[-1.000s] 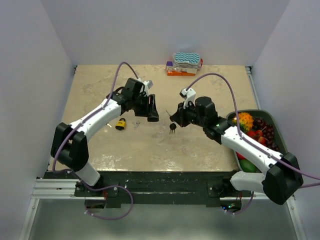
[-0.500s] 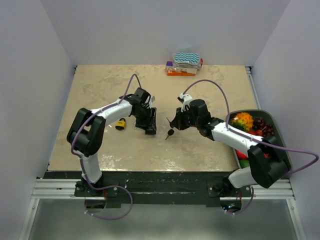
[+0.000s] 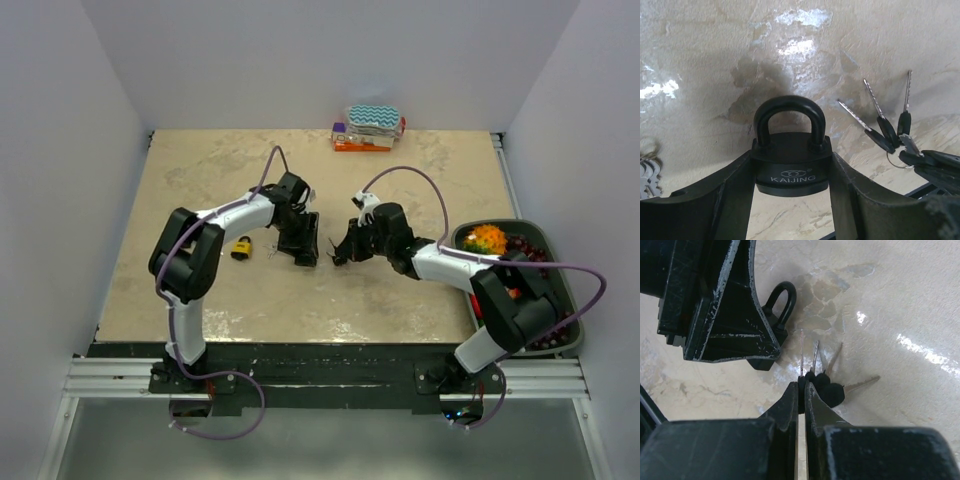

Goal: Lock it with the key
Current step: Place the lock at the center of the board.

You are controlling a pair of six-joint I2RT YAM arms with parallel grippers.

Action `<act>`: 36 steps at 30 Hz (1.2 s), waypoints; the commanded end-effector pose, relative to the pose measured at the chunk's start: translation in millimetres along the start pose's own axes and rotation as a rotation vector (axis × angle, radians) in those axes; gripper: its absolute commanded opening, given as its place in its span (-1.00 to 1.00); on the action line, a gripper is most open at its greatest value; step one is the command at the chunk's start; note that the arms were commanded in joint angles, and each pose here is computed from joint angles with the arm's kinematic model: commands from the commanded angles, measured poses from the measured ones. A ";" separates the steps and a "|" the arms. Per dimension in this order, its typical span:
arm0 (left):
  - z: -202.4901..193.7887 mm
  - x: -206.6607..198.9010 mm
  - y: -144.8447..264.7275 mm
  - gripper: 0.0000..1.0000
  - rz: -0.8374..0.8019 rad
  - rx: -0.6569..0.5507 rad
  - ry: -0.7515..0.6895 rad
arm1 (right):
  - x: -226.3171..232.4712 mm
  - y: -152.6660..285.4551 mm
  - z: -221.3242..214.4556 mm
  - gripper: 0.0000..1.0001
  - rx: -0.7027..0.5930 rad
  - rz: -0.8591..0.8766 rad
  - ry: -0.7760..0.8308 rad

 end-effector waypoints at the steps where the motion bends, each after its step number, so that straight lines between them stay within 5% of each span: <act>1: 6.7 6.8 -14.7 -0.61 0.076 -0.014 0.006 | -1.8 -5.6 13.0 -1.00 -0.070 0.019 -0.017; 15: 12.1 4.0 -12.4 0.44 0.079 -0.022 0.022 | -15.4 -16.6 8.4 -1.00 -0.043 -0.004 -0.046; 26: 34.3 -15.4 25.9 0.71 -0.025 -0.156 -0.014 | -27.1 -24.7 1.5 -1.00 -0.028 -0.050 -0.058; 30: 50.5 -18.7 56.0 0.98 -0.082 -0.259 -0.019 | -34.9 -21.5 2.0 -1.00 -0.027 -0.117 -0.054; 36: 68.5 0.5 82.2 0.98 -0.092 -0.326 0.003 | -43.9 -8.5 6.0 -1.00 -0.047 -0.207 -0.024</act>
Point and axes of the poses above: each gripper's point midway between its finger pads, its own y axis back along the fingers, its own x axis along the line the jaws close on, z = x × y, the point moved 6 cm from there along y, back along the fingers, and after that the axes turned 4 degrees about y, right-handed, at the moved point
